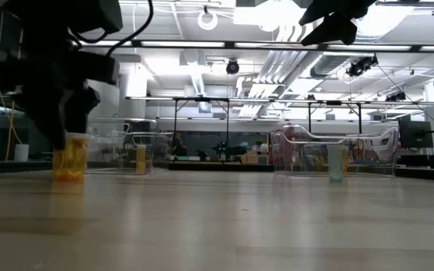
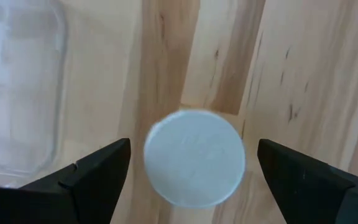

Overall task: Pick and place medicine bottles into bin by pill shape (circle, oval)
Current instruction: Put the large orange pill bottle into the right transparent bin

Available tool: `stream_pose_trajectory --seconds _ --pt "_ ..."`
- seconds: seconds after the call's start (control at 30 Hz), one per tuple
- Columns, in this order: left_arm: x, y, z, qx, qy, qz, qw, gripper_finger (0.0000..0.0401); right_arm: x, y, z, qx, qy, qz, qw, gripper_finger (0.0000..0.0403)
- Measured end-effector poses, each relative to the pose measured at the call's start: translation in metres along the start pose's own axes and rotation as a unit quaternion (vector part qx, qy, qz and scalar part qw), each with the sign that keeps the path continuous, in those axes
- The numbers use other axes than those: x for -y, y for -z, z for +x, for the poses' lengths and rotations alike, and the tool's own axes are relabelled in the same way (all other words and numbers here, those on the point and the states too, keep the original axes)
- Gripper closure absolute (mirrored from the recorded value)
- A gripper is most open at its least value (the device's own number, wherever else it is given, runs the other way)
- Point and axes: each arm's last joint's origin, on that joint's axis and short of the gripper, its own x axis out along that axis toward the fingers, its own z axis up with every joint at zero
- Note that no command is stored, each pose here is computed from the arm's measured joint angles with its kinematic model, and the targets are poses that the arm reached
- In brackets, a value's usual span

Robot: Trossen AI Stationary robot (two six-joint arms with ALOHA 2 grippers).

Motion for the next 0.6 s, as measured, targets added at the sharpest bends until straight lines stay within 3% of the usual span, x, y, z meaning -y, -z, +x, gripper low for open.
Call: stream_pose_trajectory --seconds 0.27,0.6 --pt "0.0007 0.0006 0.0075 -0.002 -0.003 -0.004 1.0 0.0075 0.0 0.0 0.0 0.0 0.0 0.0 1.0 0.0144" --pt "-0.0001 0.0012 0.0061 0.0 -0.008 0.004 1.0 0.016 0.0 -0.0001 0.0 0.0 0.0 0.0 1.0 0.0144"
